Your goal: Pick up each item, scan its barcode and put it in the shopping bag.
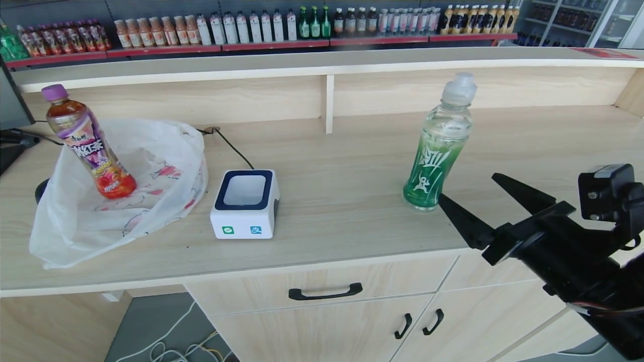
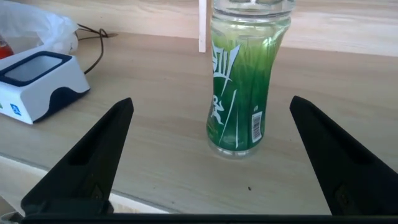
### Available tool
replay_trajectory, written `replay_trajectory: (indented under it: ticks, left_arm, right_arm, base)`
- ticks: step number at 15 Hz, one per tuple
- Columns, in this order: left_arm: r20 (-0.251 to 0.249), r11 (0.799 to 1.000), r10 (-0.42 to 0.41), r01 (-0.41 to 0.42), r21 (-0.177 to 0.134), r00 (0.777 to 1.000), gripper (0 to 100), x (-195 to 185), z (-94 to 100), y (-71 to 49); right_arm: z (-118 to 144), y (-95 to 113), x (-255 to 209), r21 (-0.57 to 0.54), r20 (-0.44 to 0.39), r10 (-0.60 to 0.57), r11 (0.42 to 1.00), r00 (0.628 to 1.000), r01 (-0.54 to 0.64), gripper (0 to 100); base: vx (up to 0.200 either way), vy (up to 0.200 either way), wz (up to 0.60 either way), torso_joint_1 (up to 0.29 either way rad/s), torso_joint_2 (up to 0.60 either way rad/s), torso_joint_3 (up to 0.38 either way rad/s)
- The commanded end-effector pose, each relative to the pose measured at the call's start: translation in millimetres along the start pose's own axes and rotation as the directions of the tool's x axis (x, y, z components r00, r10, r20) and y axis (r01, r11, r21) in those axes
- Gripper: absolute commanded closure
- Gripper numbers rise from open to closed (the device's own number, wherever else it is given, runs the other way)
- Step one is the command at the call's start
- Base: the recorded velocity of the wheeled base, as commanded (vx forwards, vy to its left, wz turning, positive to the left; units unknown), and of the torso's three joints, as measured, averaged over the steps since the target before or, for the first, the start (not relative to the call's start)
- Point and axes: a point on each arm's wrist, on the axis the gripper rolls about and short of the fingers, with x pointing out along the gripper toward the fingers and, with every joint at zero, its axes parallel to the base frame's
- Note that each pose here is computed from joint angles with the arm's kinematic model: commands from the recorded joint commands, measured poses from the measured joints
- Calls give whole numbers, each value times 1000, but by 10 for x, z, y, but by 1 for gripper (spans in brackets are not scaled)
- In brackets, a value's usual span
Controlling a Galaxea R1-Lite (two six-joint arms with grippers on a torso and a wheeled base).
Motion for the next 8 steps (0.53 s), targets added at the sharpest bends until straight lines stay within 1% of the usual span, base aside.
replay_trajectory:
  ticks: [1,4,6,8]
  left_arm:
    - [0,1000,1,-1,0,1000,0,0,-1,0]
    - [0,1000,1,-1,0,1000,0,0,-1,0]
    - [0,1000,1,-1,1,1000,0,0,-1,0]
    - [0,1000,1,-1,0,1000,0,0,-1,0]
  right_arm:
    - [-78,-8,154,-4,-13,-11,1000,1000,11,0]
    - [-127,-156,353,-22,-2,-73,997,997,73,0]
    - [-142,-167,483,-26,14,-79,997,997,79,0]
    - [-184,-152,532,-29,7,-74,997,997,74,0]
  base:
    - [0,0,0,0,0,0]
    - [0,0,0,0,0,0]
    - [0,0,0,0,0,0]
    - [0,0,0,0,0,0]
